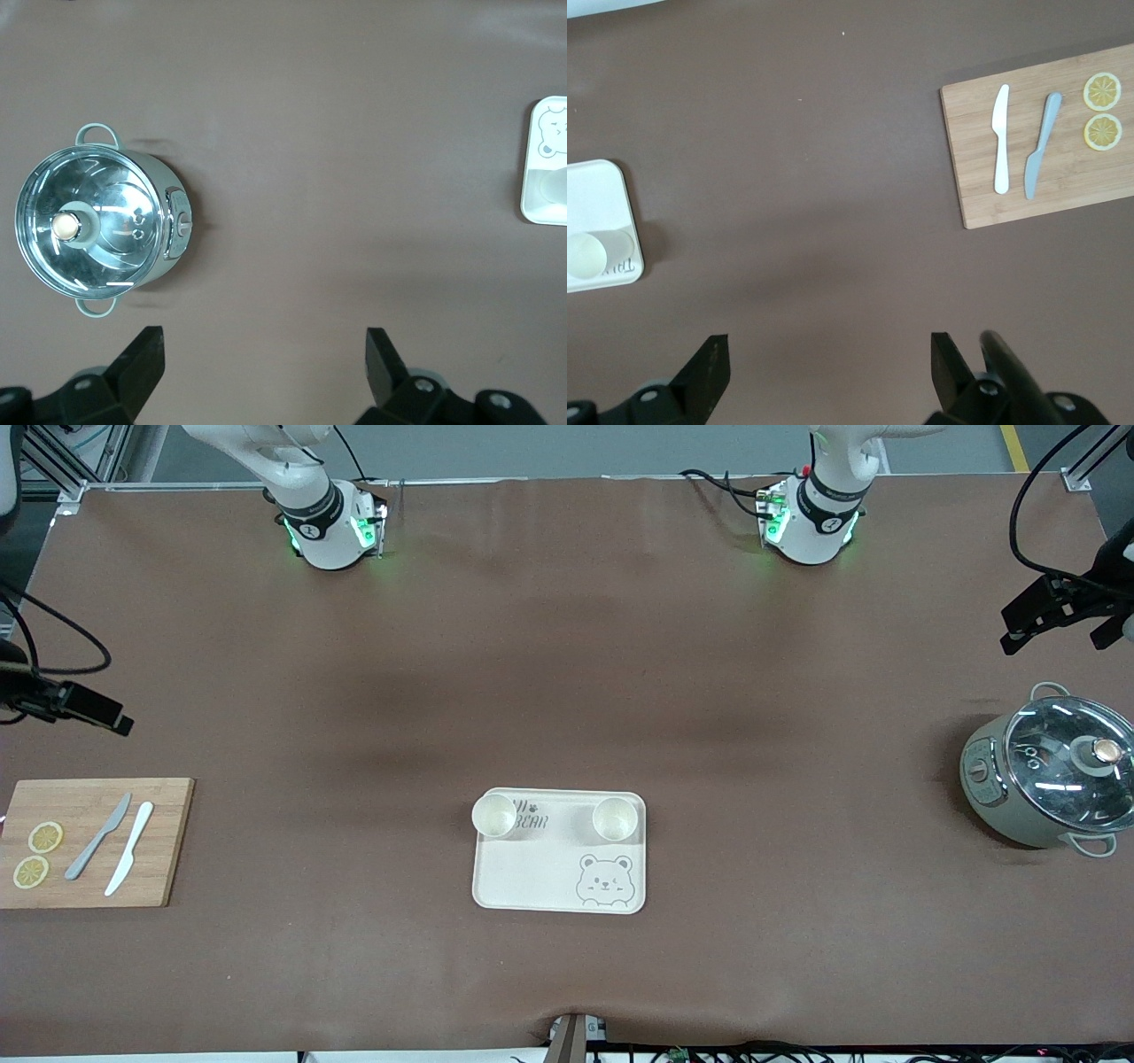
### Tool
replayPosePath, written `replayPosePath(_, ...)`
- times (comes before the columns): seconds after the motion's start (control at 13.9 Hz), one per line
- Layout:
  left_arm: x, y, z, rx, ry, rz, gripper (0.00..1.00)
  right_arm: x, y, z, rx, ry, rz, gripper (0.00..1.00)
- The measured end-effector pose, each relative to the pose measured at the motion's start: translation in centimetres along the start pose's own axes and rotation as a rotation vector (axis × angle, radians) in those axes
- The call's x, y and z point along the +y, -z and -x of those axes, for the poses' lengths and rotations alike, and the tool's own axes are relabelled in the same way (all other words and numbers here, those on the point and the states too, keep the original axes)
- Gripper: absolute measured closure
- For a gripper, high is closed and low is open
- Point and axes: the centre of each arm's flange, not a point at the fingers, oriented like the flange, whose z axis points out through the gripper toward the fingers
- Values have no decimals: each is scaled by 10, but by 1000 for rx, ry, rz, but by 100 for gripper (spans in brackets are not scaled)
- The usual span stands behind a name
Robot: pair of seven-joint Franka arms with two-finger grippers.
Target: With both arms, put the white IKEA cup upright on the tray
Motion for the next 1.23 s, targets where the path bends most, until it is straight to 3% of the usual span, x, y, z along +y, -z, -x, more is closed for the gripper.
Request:
replayPosePath(0.36, 7, 0, 14, -97, -3, 58, 0, 11, 2, 40, -15, 82, 11, 0)
replayPosePath(0.72, 10, 12, 14, -88, -7, 72, 0, 16, 2, 38, 8, 208, 4, 0)
replayPosePath(1.23, 7, 18, 11, -76, -2, 73, 0, 16, 4, 38, 16, 214, 4, 0)
